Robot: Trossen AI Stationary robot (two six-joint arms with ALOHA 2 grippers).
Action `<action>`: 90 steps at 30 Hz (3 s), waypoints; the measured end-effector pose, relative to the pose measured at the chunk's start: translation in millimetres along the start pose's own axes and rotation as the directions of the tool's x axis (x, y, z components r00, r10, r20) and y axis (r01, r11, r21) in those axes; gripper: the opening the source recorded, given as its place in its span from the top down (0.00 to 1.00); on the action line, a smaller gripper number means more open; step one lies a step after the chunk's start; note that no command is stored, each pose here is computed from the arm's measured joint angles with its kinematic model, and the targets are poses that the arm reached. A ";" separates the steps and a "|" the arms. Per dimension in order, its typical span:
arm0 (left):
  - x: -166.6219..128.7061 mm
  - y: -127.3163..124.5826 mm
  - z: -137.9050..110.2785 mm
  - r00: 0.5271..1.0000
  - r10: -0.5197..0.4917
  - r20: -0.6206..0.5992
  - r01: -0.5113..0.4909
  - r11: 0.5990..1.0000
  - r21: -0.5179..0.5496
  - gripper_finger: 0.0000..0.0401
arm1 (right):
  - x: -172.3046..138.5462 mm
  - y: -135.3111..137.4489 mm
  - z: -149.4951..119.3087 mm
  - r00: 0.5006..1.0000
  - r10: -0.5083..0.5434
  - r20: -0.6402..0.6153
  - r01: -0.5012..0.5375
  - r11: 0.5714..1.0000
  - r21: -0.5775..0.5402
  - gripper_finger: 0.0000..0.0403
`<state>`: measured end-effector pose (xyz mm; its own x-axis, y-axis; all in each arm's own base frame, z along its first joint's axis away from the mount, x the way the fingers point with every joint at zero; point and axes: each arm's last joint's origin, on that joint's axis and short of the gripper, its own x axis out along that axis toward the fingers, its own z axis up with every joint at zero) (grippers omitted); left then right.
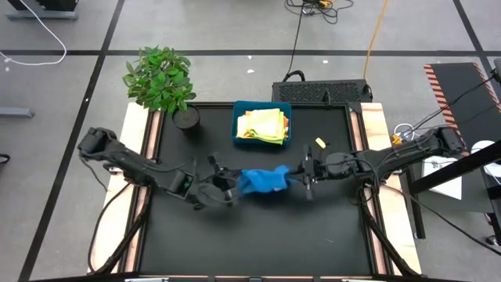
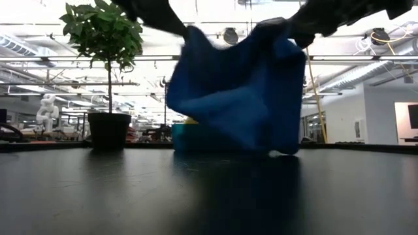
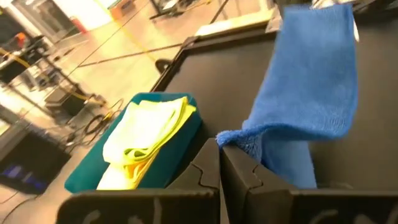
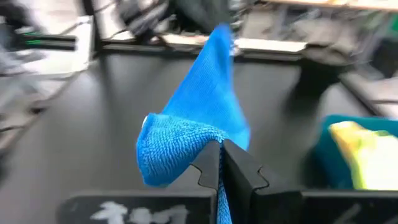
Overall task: Fold microfiber towels
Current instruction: Fold the blue microfiber towel
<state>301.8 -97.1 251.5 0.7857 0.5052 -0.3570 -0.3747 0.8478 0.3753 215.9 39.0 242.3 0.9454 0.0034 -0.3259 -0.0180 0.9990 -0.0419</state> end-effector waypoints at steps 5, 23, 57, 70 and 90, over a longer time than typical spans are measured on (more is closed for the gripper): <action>-25.9 1.4 8.6 0.997 -0.055 0.049 0.055 0.998 0.001 1.00 | -2.6 14.2 -2.7 0.993 0.115 -0.025 -0.114 0.991 0.065 0.99; -66.5 -15.6 22.2 0.936 -0.316 0.155 0.317 0.948 0.017 1.00 | -11.6 42.8 9.9 0.916 0.387 0.109 -0.401 0.891 0.210 0.99; 86.1 15.9 -50.0 0.869 -0.315 -0.383 0.242 0.943 -0.228 1.00 | -8.2 -25.5 -118.4 0.984 -0.106 -0.141 0.156 0.897 0.413 0.99; 114.2 20.9 -66.7 0.840 -0.358 -0.408 0.269 0.927 -0.261 1.00 | -12.0 -45.8 -129.4 0.961 -0.228 -0.155 0.269 0.899 0.346 0.79; 122.7 33.0 -67.0 0.861 -0.318 -0.397 0.225 0.938 -0.265 0.99 | -12.3 -24.1 -134.6 0.957 -0.131 -0.259 0.199 0.946 0.255 0.68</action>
<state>352.8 3.6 162.8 0.6006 0.2291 -0.7660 -0.3053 0.9512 0.0451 160.9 8.8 120.2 0.8225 -0.1397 -0.5514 0.2538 0.9577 0.1360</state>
